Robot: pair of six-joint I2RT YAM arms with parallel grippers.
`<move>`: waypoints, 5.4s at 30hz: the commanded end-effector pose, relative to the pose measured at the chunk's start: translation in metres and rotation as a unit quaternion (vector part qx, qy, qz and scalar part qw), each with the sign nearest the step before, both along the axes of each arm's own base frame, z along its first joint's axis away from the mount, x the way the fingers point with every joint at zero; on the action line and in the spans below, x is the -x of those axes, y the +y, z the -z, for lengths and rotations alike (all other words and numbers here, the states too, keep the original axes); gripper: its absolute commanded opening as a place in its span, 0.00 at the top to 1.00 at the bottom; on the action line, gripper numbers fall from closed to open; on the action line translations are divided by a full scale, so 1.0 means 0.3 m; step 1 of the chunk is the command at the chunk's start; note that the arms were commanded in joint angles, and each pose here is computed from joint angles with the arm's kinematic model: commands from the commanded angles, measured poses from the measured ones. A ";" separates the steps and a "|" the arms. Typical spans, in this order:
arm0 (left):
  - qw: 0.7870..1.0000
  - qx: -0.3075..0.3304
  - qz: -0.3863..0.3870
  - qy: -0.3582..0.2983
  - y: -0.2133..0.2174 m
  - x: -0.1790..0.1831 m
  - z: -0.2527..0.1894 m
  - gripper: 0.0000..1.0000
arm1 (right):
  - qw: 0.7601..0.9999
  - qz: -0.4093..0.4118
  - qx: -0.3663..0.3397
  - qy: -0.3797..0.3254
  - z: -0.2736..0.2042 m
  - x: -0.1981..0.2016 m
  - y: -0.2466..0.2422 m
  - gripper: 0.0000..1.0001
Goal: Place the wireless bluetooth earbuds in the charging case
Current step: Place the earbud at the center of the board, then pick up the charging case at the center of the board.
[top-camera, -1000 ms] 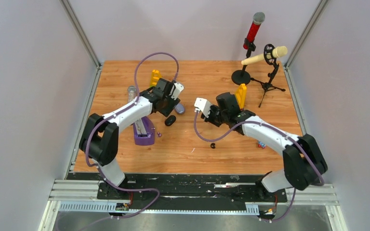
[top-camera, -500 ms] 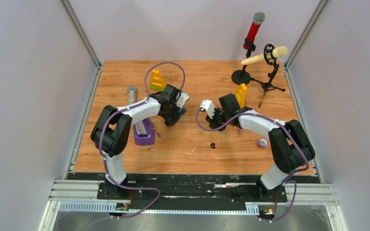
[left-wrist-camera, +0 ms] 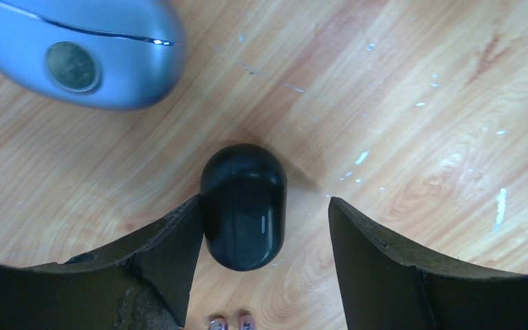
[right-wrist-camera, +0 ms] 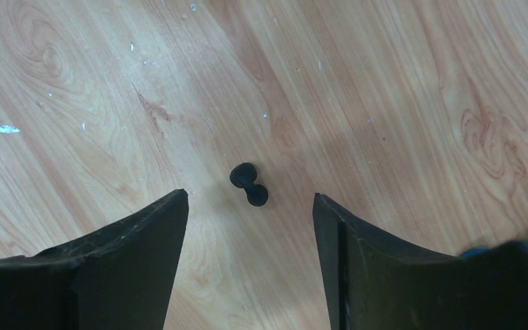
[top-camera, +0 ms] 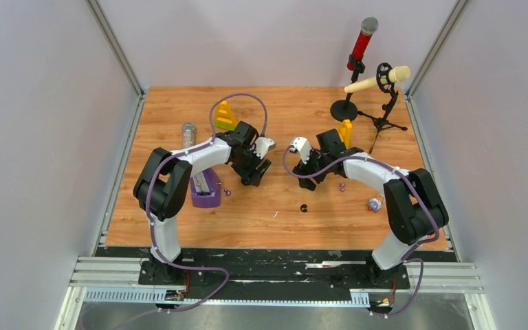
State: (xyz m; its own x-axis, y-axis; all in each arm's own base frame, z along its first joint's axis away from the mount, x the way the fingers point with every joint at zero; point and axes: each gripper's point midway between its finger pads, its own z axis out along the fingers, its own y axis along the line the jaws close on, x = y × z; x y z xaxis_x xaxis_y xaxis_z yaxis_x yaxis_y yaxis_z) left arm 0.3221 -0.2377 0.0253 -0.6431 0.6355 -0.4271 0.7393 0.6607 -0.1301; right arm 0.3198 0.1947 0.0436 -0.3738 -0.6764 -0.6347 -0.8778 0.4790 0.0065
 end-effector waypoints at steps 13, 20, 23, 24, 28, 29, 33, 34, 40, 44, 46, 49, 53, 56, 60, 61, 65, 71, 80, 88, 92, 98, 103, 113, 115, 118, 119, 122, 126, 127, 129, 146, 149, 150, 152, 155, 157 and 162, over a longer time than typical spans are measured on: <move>0.980 0.156 0.081 0.096 -0.152 0.155 -0.148 0.19 | 0.991 0.026 -0.120 0.058 -0.273 -0.070 0.159 0.24; 0.973 0.212 0.047 0.079 -0.088 0.080 -0.248 0.12 | 0.973 0.058 -0.156 0.157 -0.280 -0.065 0.209 0.24; 0.972 0.228 0.013 0.054 -0.013 0.019 -0.289 0.11 | 0.966 0.061 -0.168 0.187 -0.275 -0.060 0.234 0.22; 0.972 0.229 0.007 0.048 0.001 0.014 -0.298 0.10 | 0.964 0.062 -0.170 0.194 -0.270 -0.058 0.243 0.21; 0.973 0.230 -0.007 0.030 0.037 -0.005 -0.311 0.10 | 0.965 0.058 -0.155 0.205 -0.224 -0.041 0.283 0.20; 0.973 0.230 -0.008 0.028 0.040 -0.007 -0.314 0.10 | 0.965 0.059 -0.148 0.209 -0.204 -0.032 0.295 0.19; 0.969 0.246 -0.011 0.018 0.052 -0.017 -0.351 0.11 | 0.963 0.059 -0.132 0.227 -0.151 -0.007 0.347 0.17; 0.967 0.255 -0.012 0.015 0.061 -0.023 -0.371 0.10 | 0.962 0.059 -0.131 0.232 -0.141 -0.004 0.358 0.15; 0.958 0.288 -0.011 -0.006 0.106 -0.027 -0.453 0.09 | 0.958 0.053 -0.124 0.255 -0.092 0.020 0.407 0.06; 0.956 0.291 -0.003 -0.021 0.112 -0.018 -0.487 0.01 | 0.955 0.052 -0.112 0.270 -0.048 0.045 0.446 0.06; 0.956 0.292 -0.001 -0.030 0.114 -0.017 -0.501 0.00 | 0.954 0.057 -0.104 0.275 -0.027 0.047 0.461 0.08; 0.956 0.290 -0.002 -0.039 0.119 -0.017 -0.517 0.00 | 0.954 0.063 -0.093 0.277 -0.001 0.052 0.473 0.11; 0.957 0.284 -0.012 -0.057 0.140 -0.029 -0.535 0.00 | 0.953 0.075 -0.081 0.283 0.027 0.073 0.485 0.15; 0.956 0.284 -0.022 -0.073 0.157 -0.041 -0.561 0.00 | 0.956 0.081 -0.066 0.275 0.047 0.087 0.500 0.11; 0.952 0.287 -0.035 -0.098 0.192 -0.055 -0.611 0.00 | 0.961 0.085 -0.036 0.262 0.091 0.113 0.520 0.11; 0.951 0.288 -0.038 -0.109 0.203 -0.058 -0.627 0.00 | 0.961 0.089 -0.028 0.260 0.105 0.116 0.521 0.12; 0.948 0.285 -0.048 -0.130 0.230 -0.067 -0.651 0.00 | 0.962 0.096 0.000 0.257 0.155 0.140 0.516 0.18; 0.948 0.283 -0.053 -0.138 0.241 -0.068 -0.659 0.00 | 0.958 0.098 0.022 0.270 0.191 0.173 0.492 0.31; 0.949 0.278 -0.062 -0.135 0.245 -0.082 -0.641 0.00 | 0.956 0.089 0.041 0.275 0.201 0.228 0.455 0.00; 0.949 0.273 -0.071 -0.140 0.253 -0.093 -0.638 0.00 | 0.970 0.093 0.087 0.206 0.243 0.231 0.432 0.00; 0.948 0.273 -0.074 -0.148 0.257 -0.095 -0.654 0.00 | 0.974 0.116 0.105 0.166 0.265 0.211 0.395 0.02; 0.947 0.274 -0.075 -0.153 0.258 -0.117 -0.691 0.00 | 0.977 0.128 0.122 0.121 0.270 0.197 0.345 0.06; 0.945 0.278 -0.076 -0.156 0.261 -0.133 -0.715 0.00 | 0.978 0.131 0.128 0.101 0.266 0.187 0.339 0.12; 0.945 0.275 -0.082 -0.154 0.271 -0.132 -0.710 0.00 | 0.982 0.085 0.139 0.091 0.265 0.239 0.370 0.16; 0.945 0.276 -0.084 -0.151 0.270 -0.138 -0.705 0.00 | 0.984 0.078 0.139 0.084 0.250 0.240 0.372 0.09; 0.946 0.277 -0.090 -0.144 0.268 -0.149 -0.693 0.00 | 0.984 0.080 0.144 0.064 0.224 0.223 0.355 0.06; 0.945 0.278 -0.091 -0.144 0.267 -0.153 -0.695 0.00 | 0.984 0.082 0.148 0.060 0.221 0.221 0.349 0.06; 0.944 0.281 -0.091 -0.144 0.264 -0.161 -0.695 0.00 | 0.982 0.087 0.156 0.060 0.233 0.224 0.330 0.06; 0.944 0.281 -0.092 -0.147 0.264 -0.163 -0.696 0.00 | 0.980 0.093 0.162 0.061 0.251 0.223 0.323 0.08; 0.944 0.281 -0.092 -0.147 0.265 -0.164 -0.695 0.00 | 0.980 0.092 0.162 0.063 0.253 0.224 0.324 0.10; 0.944 0.281 -0.092 -0.146 0.265 -0.163 -0.690 0.00 | 0.981 0.091 0.158 0.065 0.251 0.225 0.330 0.17; 0.945 0.305 -0.107 -0.059 0.148 -0.229 -0.605 0.00 | 0.986 0.036 0.051 -0.153 -0.139 0.044 0.304 0.40; 0.947 0.307 -0.087 -0.022 0.065 -0.214 -0.567 0.00 | 0.977 0.024 0.013 -0.210 -0.234 0.029 0.308 0.40; 0.947 0.309 -0.081 -0.011 0.035 -0.203 -0.562 0.00 | 0.974 0.021 0.003 -0.227 -0.261 0.026 0.309 0.40; 0.948 0.312 -0.068 0.010 -0.010 -0.190 -0.547 0.00 | 0.967 0.016 -0.012 -0.254 -0.307 0.023 0.309 0.40; 0.948 0.313 -0.047 0.036 -0.066 -0.165 -0.525 0.00 | 0.953 0.008 -0.033 -0.301 -0.383 0.012 0.308 0.40; 0.946 0.319 -0.030 0.054 -0.105 -0.136 -0.518 0.00 | 0.945 0.001 -0.047 -0.325 -0.432 0.021 0.302 0.40; 0.937 0.337 0.006 0.098 -0.173 -0.072 -0.508 0.00 | 0.933 -0.008 -0.066 -0.354 -0.496 0.046 0.282 0.40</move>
